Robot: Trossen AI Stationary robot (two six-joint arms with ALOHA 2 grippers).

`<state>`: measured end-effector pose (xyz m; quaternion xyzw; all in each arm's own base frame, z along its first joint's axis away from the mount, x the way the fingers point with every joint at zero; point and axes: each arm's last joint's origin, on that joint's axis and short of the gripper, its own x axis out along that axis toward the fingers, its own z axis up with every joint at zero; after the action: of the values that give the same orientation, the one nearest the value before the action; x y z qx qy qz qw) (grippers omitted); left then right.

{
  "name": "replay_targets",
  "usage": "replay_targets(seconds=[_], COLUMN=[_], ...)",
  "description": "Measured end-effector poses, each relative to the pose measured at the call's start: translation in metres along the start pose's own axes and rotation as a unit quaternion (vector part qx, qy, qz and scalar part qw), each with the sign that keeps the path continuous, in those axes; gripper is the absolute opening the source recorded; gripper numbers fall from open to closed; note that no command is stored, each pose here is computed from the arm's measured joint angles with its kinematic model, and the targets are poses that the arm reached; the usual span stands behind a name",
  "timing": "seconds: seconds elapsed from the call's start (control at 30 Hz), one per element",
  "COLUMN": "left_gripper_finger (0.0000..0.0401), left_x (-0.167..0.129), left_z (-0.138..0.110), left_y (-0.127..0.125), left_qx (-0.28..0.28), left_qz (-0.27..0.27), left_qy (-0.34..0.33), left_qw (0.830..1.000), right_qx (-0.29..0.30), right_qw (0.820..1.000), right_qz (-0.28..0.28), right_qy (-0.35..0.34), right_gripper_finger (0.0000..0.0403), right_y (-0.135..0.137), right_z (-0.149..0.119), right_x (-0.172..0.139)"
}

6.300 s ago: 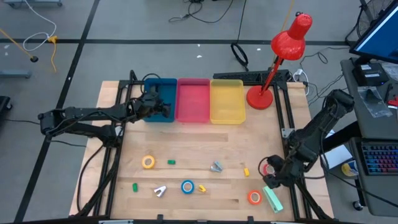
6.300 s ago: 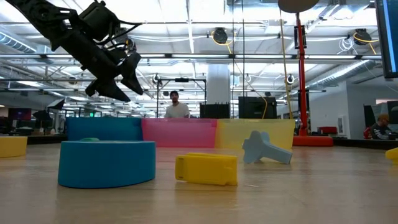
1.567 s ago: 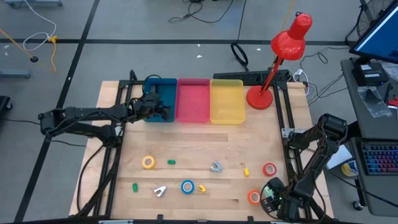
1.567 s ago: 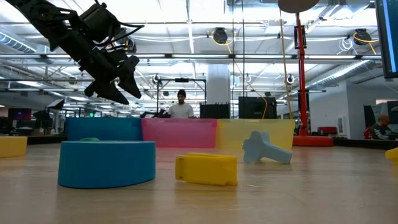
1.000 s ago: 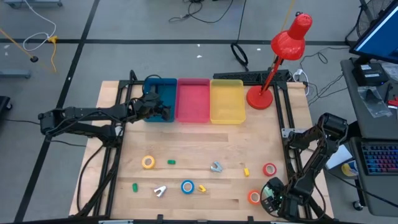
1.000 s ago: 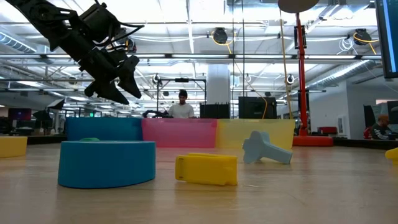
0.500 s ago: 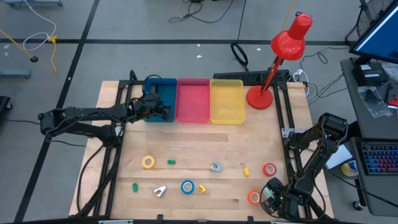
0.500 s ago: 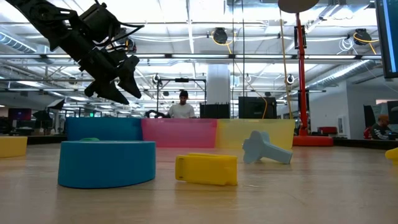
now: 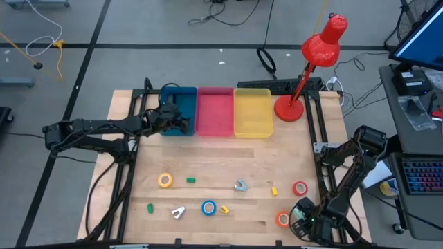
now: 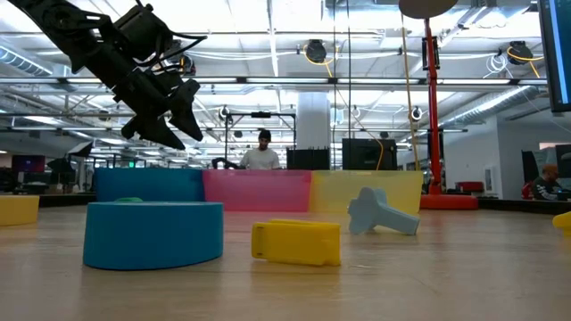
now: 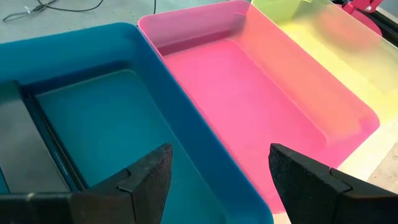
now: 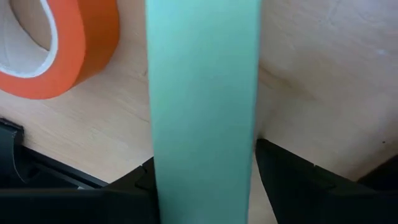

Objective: Pick and place Stapler, Stapler remover, tape
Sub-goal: Put the light blue stapler into the blue bin

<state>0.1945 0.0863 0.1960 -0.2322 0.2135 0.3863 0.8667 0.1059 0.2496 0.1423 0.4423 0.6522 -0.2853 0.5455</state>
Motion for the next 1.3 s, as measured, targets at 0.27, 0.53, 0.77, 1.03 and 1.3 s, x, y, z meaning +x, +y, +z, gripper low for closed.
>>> replay_targets(seconds=[0.27, 0.53, 0.77, 1.03, 1.3], left_gripper_finger=[0.0267, 0.0267, 0.0267, 0.0267, 0.0267], left_x=[0.000, 0.000, 0.000, 0.000, -0.001], left_z=[0.000, 0.002, 0.002, 0.001, 0.000], left_y=[0.000, -0.001, -0.001, -0.004, -0.008], left_qx=[0.000, -0.003, -0.005, -0.004, 0.015], left_qz=[0.000, -0.004, -0.007, -0.044, -0.115], left_qy=[0.000, -0.008, -0.012, 0.008, 0.036], left_qw=[1.000, 1.000, 1.000, 0.999, 0.993], right_qx=[0.012, 0.013, 0.010, 0.023, 0.000], right_qw=[1.000, 1.000, 0.999, 0.997, 0.996], right_qz=[0.006, 0.024, 0.031, 0.067, 0.086], right_qy=[0.008, 0.015, 0.021, 0.002, -0.038], right_gripper_finger=[0.0115, 0.0101, 0.0100, 0.0100, 0.0099], right_y=[0.000, -0.001, -0.001, 0.000, -0.001], right_z=[-0.001, -0.001, -0.002, 0.005, 0.035], right_x=[-0.005, -0.016, -0.020, -0.038, -0.070])
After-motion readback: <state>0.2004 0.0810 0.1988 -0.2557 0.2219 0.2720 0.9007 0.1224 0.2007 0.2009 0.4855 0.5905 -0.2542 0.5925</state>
